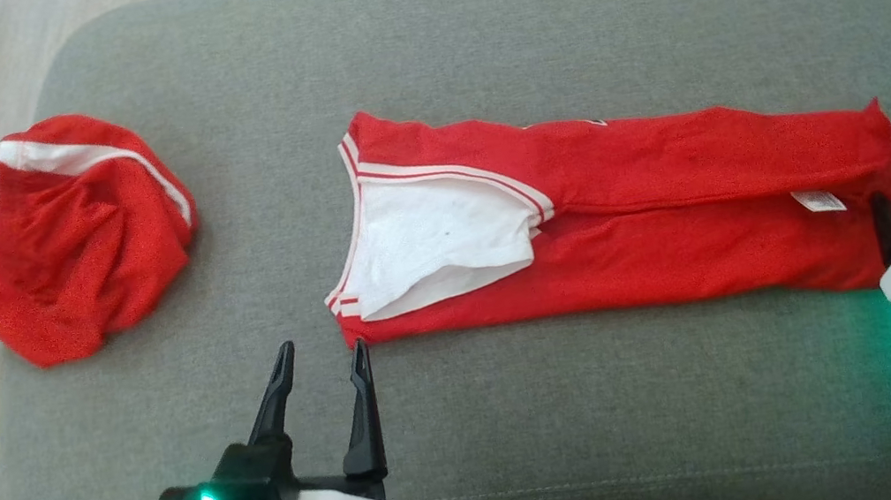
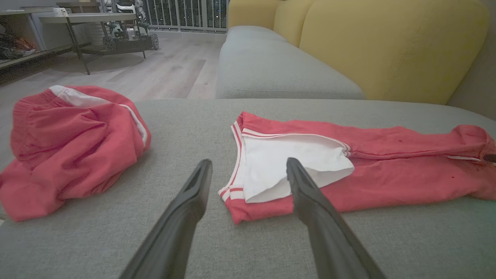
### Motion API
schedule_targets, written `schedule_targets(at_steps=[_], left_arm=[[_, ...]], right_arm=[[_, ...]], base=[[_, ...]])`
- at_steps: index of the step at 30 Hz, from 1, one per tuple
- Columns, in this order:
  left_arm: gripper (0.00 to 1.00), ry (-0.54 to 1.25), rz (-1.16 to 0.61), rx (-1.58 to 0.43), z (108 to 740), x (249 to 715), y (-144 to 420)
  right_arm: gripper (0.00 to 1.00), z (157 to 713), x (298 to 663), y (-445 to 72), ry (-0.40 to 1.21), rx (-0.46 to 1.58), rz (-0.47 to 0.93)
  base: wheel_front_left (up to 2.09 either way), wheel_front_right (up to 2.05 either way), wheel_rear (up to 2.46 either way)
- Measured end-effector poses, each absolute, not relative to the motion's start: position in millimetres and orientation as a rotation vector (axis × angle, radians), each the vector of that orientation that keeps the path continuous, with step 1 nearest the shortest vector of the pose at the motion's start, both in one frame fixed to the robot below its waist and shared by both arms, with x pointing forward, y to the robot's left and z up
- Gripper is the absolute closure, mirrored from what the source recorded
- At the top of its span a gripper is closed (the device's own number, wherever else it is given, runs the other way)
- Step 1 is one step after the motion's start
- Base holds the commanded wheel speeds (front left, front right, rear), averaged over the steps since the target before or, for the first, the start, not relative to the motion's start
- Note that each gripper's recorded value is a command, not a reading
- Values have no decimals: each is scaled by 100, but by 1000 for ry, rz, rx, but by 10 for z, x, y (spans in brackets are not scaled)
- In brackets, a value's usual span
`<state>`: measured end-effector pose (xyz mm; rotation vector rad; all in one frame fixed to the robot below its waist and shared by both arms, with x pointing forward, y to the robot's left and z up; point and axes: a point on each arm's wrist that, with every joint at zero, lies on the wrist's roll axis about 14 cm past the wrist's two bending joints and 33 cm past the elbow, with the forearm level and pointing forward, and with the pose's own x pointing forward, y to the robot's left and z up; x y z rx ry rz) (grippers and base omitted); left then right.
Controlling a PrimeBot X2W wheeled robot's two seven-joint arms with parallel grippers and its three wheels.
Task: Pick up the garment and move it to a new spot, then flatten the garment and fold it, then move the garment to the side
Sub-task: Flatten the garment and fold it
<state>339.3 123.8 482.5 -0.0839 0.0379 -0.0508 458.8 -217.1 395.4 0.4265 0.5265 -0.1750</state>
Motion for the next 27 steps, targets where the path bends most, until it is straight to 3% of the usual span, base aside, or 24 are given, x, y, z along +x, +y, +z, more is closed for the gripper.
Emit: schedule_targets(at_steps=[9, 19, 20, 21, 22, 27], left_arm=[[0, 45, -31, -80, 4789, 3300, 1312], [0, 71, -22, -67, 4695, 3361, 1315], [0, 72, -25, -67, 4691, 3366, 1312], [0, 72, -24, -64, 4688, 3370, 1315], [0, 72, -19, -61, 4686, 3375, 1323], [0, 68, -4, -61, 4691, 3390, 1364]], right_arm=[[0, 3736, 4556, -2104, 628, 394, -190], [0, 3706, 4825, -2088, 646, 405, -208], [11, 3709, 4855, -2083, 646, 403, -207], [51, 3709, 4879, -2079, 647, 398, -205], [100, 3701, 4894, -2067, 651, 393, -202], [100, 3750, 4948, -1996, 634, 390, -179]], base=[[0, 0, 0], [0, 0, 0], [0, 0, 0], [0, 0, 0], [0, 0, 0], [0, 0, 0]])
